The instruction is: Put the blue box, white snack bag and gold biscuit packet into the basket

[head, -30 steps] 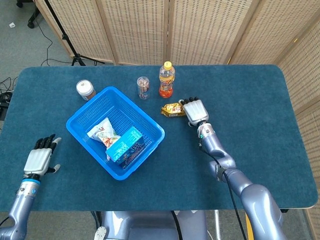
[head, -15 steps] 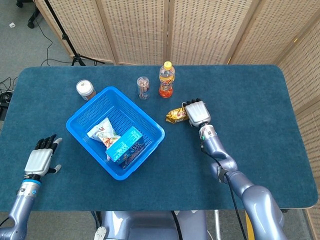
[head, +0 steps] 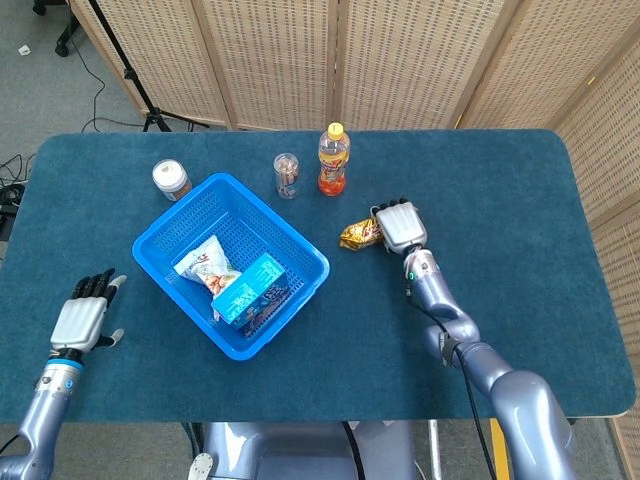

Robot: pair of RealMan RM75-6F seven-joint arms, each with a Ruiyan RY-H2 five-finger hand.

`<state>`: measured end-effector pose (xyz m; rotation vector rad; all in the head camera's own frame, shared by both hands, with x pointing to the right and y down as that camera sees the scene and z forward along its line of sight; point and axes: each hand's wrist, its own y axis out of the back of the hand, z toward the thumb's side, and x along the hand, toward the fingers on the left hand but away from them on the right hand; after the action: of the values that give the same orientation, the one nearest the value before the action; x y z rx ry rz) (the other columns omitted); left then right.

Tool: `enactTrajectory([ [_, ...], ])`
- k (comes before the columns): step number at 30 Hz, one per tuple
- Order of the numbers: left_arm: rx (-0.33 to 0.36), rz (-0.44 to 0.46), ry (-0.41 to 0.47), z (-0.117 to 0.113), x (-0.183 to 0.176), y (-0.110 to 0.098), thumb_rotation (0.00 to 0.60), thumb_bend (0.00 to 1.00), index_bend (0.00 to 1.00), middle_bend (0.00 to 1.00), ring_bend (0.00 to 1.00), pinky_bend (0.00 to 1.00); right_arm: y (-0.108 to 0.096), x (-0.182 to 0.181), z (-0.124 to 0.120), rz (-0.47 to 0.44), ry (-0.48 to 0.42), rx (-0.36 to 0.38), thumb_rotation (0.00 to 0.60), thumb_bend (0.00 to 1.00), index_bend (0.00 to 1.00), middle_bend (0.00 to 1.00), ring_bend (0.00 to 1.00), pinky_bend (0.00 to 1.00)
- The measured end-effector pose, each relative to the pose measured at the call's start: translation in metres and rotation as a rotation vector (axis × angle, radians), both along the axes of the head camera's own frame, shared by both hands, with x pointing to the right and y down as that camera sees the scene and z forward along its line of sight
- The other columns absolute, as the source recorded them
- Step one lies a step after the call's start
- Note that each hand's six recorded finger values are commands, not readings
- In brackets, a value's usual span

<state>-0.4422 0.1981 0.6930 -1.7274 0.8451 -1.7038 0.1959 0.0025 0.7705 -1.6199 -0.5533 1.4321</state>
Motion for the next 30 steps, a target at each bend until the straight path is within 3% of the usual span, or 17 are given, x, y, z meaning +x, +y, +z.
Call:
enactTrajectory([
  [9, 0.023, 0.01, 0.019, -0.009, 0.005, -0.001, 0.6, 0.25, 0.0, 0.0, 0.0, 0.0, -0.01, -0.002, -0.027, -0.026, -0.022, 0.083, 0.6, 0.39, 0.59, 0.38, 0.34, 0.48],
  [18, 0.051, 0.022, 0.045, -0.021, 0.01, -0.001, 0.6, 0.25, 0.0, 0.0, 0.0, 0.0, -0.008, -0.013, -0.062, -0.067, -0.048, 0.148, 0.6, 0.39, 0.59, 0.38, 0.34, 0.48],
  [30, 0.048, 0.049, 0.066, -0.026, 0.016, 0.003, 0.6, 0.25, 0.0, 0.0, 0.0, 0.0, 0.013, -0.052, -0.146, -0.152, -0.124, 0.254, 0.6, 0.39, 0.6, 0.38, 0.34, 0.48],
])
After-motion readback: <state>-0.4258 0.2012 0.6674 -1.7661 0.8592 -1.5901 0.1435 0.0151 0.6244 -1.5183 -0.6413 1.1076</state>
